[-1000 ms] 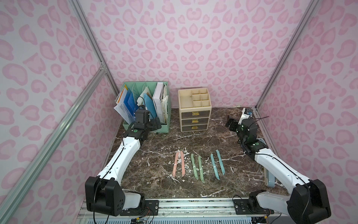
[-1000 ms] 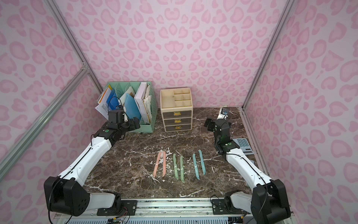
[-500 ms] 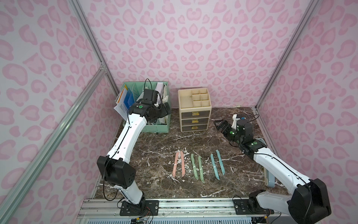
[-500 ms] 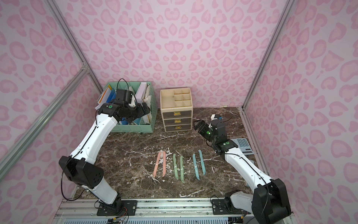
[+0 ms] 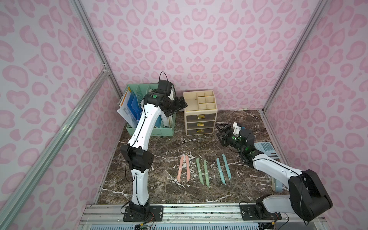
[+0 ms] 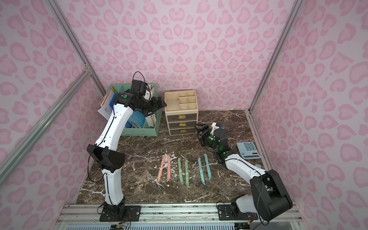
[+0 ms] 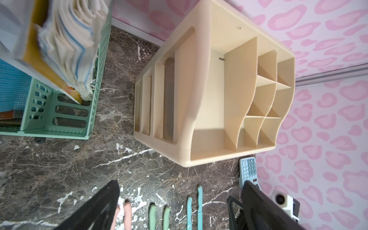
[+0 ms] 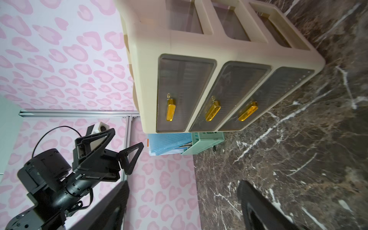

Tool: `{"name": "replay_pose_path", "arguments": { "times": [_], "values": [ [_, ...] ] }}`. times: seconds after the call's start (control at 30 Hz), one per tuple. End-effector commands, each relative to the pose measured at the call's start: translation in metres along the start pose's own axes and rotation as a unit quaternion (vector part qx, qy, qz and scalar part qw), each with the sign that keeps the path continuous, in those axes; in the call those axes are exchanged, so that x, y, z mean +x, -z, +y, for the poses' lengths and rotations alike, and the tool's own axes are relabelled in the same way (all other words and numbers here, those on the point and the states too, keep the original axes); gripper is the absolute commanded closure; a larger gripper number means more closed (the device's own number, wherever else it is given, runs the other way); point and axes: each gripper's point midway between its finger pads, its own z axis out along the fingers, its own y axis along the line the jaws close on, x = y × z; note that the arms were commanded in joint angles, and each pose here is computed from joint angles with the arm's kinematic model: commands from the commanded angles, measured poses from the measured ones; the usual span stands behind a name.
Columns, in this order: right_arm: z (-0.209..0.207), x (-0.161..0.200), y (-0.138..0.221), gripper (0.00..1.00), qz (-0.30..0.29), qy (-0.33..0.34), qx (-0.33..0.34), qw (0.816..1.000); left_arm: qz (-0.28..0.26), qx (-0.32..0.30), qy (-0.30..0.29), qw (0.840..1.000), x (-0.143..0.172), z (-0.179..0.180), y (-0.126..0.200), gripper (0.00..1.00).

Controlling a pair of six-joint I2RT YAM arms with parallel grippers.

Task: Place the fruit knives into the drawer by color
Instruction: Open the drawer in the storage box.

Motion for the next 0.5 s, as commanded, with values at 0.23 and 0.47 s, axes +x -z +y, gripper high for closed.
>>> {"name": "replay_pose_path", "arguments": {
  "times": [0.23, 0.47],
  "values": [
    [0.031, -0.005, -0.040, 0.34, 0.007, -0.019, -0.076, 0.997, 0.023, -0.028, -0.016, 0.999, 0.003, 0.018, -0.025, 0.13],
    [0.033, -0.006, -0.066, 0.45, 0.018, -0.017, -0.082, 0.996, 0.029, -0.028, -0.017, 0.999, 0.001, 0.021, -0.038, 0.12]
  ]
}}
